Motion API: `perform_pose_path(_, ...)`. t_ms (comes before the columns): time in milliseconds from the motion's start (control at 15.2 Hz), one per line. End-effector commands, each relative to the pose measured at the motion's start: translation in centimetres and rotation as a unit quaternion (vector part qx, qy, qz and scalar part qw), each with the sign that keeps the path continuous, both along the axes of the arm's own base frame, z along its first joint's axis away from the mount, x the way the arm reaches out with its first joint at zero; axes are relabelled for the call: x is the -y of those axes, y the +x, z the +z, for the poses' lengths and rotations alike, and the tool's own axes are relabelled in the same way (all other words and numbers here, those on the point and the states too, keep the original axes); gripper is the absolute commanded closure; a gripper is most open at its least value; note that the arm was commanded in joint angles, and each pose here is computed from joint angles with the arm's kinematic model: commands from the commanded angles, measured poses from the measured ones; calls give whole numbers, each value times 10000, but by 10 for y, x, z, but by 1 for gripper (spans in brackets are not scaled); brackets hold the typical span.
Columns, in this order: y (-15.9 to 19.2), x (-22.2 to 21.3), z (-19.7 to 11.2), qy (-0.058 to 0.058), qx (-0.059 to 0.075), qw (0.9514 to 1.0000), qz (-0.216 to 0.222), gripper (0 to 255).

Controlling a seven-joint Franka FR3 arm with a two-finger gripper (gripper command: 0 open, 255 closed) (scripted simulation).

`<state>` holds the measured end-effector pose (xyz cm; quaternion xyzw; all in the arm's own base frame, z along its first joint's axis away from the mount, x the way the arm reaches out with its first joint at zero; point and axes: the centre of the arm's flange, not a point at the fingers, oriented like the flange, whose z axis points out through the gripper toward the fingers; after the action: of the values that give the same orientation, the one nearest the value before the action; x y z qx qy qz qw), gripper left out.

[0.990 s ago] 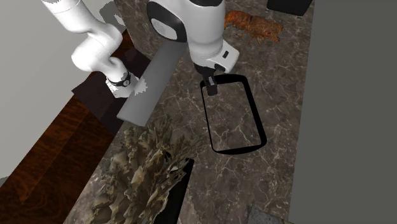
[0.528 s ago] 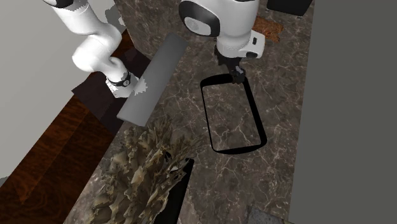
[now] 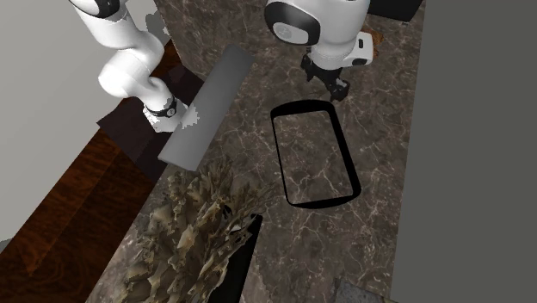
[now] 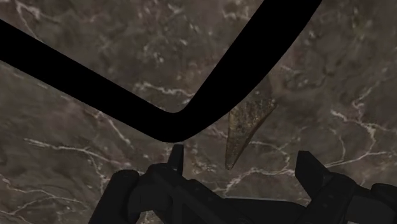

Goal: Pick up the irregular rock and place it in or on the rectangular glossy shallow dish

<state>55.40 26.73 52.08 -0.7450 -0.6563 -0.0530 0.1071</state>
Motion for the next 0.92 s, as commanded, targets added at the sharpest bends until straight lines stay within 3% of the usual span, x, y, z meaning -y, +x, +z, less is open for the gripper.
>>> perform_pose_path(0, 0, -4, -10, 4, 3, 10000, 10, 0)
perform_pose_path(660, -1, -7, -23, 4, 3, 10000, 10, 0)
perform_pose_path(726, -1, -7, -23, 4, 3, 10000, 10, 255)
perform_pose_path(858, -1, -7, -23, 4, 3, 10000, 10, 255)
